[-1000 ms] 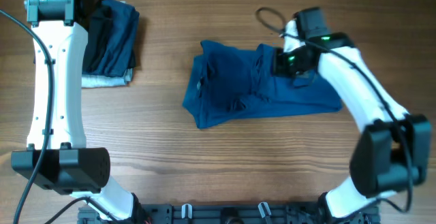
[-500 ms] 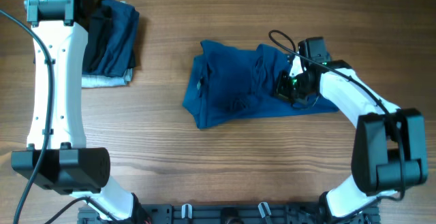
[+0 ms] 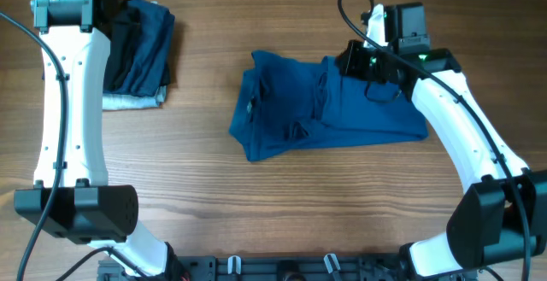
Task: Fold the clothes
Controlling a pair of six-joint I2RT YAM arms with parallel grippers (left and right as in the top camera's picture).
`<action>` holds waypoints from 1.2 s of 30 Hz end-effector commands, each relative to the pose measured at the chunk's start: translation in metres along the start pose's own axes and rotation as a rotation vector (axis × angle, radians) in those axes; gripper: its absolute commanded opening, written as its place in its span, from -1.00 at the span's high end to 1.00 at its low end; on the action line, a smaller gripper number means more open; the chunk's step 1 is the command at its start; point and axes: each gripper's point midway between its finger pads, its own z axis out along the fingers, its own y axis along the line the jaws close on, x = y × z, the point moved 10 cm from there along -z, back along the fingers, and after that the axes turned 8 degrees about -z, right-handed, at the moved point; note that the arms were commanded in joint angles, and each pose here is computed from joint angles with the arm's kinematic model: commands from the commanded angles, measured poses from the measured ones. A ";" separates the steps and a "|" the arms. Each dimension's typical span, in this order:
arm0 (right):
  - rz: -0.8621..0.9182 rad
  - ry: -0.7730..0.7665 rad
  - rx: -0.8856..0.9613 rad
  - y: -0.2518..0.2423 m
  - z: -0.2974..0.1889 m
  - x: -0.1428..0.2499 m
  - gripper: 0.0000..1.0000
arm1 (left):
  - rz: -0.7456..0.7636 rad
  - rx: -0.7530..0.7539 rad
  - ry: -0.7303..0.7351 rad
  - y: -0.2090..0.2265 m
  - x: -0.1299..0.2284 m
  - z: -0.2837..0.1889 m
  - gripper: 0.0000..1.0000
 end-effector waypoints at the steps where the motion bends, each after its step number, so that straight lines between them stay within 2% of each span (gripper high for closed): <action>1: 0.011 0.004 0.068 -0.017 0.034 0.000 0.91 | -0.002 -0.004 0.007 0.002 0.001 0.004 -1.00; 6: 0.069 0.028 0.030 -0.046 0.117 0.010 0.91 | -0.002 -0.004 0.007 0.002 0.001 0.004 -1.00; 9: 0.085 0.123 -0.093 -0.049 0.153 0.032 0.91 | -0.002 -0.004 0.007 0.002 0.001 0.004 -1.00; 11: 0.073 0.177 -0.111 -0.045 0.164 0.045 0.92 | -0.002 -0.004 0.007 0.002 0.001 0.004 -0.99; 13: -0.021 0.167 -0.161 -0.034 0.163 0.044 0.90 | -0.002 -0.004 0.007 0.002 0.001 0.004 -1.00; 15: -0.109 0.113 -0.239 -0.024 0.147 0.027 0.78 | -0.002 -0.004 0.007 0.002 0.001 0.004 -1.00; 17: -0.160 -0.001 -0.301 -0.011 0.094 -0.006 0.70 | -0.002 -0.004 0.007 0.002 0.001 0.004 -0.99; 21: -0.211 0.013 -0.216 0.003 0.025 -0.006 0.70 | -0.002 -0.004 0.007 0.002 0.001 0.004 -1.00; 25: -0.104 0.233 0.037 -0.025 0.034 0.033 0.81 | -0.002 -0.004 0.007 0.002 0.001 0.004 -1.00; 29: -0.044 0.399 0.042 -0.043 0.062 0.078 0.84 | -0.002 -0.004 0.007 0.002 0.001 0.004 -0.99; 32: -0.023 0.483 -0.046 -0.040 0.081 0.108 0.84 | -0.002 -0.004 0.007 0.002 0.001 0.004 -1.00; 34: -0.028 0.529 -0.067 -0.035 0.091 0.121 0.84 | -0.002 -0.004 0.007 0.002 0.001 0.004 -0.99; 36: -0.069 0.531 -0.088 -0.031 0.087 0.118 0.89 | -0.002 -0.004 0.007 0.002 0.001 0.004 -0.99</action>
